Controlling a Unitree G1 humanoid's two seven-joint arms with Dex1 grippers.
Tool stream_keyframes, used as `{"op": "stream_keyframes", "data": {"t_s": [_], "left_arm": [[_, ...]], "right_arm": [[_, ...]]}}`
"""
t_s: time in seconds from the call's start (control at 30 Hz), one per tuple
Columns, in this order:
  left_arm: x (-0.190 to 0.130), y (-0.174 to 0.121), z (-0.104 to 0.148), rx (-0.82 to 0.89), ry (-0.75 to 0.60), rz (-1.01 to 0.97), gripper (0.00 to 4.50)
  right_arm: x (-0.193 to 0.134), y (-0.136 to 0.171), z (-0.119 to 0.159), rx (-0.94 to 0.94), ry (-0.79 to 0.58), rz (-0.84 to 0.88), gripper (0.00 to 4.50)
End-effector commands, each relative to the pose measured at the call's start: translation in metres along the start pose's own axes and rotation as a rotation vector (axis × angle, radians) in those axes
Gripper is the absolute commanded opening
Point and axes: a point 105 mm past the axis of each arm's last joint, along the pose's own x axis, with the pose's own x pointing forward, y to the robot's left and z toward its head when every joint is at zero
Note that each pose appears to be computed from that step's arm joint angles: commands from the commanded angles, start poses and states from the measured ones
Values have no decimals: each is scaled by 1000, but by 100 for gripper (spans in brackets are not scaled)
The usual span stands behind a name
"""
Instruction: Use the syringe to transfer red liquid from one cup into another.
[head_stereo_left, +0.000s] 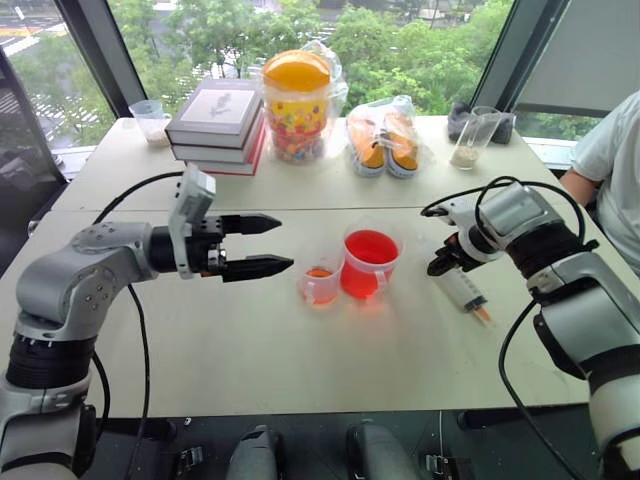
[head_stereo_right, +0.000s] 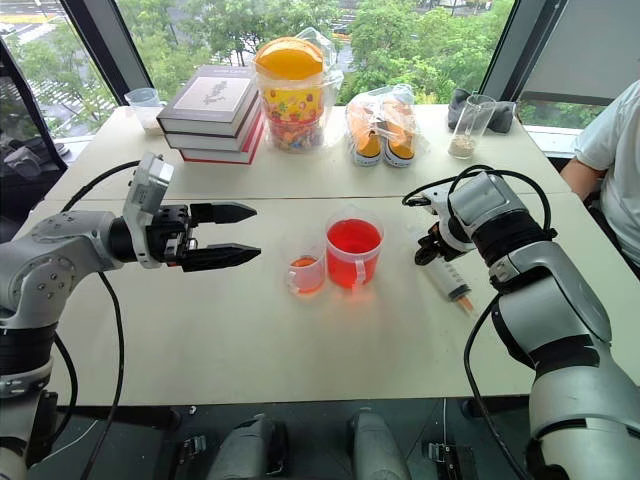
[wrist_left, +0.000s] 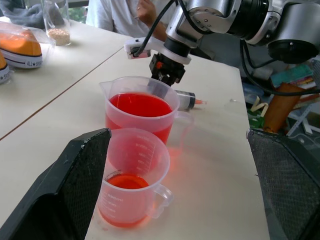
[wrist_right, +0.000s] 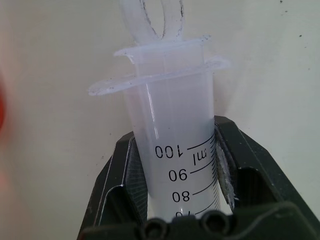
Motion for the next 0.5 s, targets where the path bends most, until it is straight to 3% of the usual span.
{"op": "stream_keyframes", "data": {"t_s": [0.03,0.13,0.27,0.33,0.43,0.5], "left_arm": [[-3,1,14,53,-10,4,450],[-4,3,14,50,-6,3,450],[2,3,17,48,0,-41,450],[2,5,17,50,7,-47,450],[11,10,23,53,-1,-61,450],[12,13,28,54,-11,-67,450]], "right_arm": [[-35,-5,27,-68,-191,-9,147],[-63,-4,46,-157,-378,-45,147],[-114,0,73,-157,-749,-114,147],[-129,3,78,-150,-866,-147,147],[-172,24,87,-142,-1201,-122,147],[-185,40,88,-124,-1323,-81,147]]}}
